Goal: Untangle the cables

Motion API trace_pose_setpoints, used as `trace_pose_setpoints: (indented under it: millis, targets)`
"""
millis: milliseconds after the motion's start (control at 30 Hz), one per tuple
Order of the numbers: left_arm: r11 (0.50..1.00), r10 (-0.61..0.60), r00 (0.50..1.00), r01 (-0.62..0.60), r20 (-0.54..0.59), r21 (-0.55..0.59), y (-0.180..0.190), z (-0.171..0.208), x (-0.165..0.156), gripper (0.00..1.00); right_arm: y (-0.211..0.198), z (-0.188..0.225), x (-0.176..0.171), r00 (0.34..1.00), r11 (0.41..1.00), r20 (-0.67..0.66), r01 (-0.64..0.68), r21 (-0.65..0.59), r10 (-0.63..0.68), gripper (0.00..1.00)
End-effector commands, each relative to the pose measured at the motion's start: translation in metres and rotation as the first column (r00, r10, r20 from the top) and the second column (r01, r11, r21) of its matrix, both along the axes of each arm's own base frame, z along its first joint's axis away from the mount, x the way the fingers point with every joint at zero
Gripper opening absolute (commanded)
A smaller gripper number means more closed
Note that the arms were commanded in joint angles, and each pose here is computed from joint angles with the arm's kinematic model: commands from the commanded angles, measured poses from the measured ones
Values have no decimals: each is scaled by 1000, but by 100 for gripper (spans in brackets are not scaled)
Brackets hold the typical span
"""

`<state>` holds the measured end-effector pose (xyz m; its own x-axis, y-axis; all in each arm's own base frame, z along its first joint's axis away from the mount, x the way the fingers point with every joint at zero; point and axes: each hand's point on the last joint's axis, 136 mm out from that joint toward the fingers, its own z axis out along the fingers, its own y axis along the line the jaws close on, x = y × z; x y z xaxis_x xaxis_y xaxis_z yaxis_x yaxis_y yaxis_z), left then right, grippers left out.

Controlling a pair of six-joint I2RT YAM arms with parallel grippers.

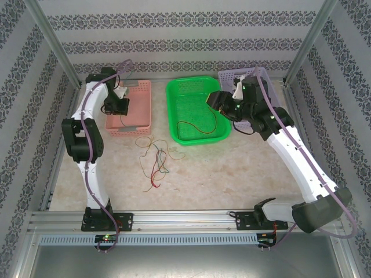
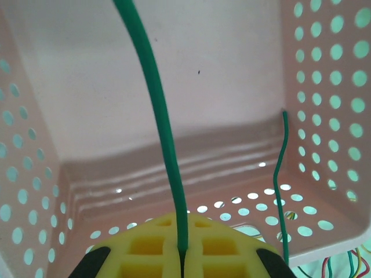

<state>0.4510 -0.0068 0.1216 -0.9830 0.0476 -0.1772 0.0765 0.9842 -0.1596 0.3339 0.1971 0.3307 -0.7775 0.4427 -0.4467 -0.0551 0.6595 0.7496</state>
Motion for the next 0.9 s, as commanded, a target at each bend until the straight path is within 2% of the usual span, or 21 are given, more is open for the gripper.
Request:
trace_pose_setpoints:
  millis: [0,467,867]
  targets:
    - [999,-37,993,35,-115,-20,-6,-16,-22,0,3,5,-6,1000,999,18,-17,33,17,54]
    - [996,-46,975,60,-218,58,0,-39,-45,0,2,5,-3,999,998,15,-35,46,34,55]
    - [986,18,979,17,-204,168,19,-38,-14,1,5,1,-3,999,998,1,-39,49,39,54]
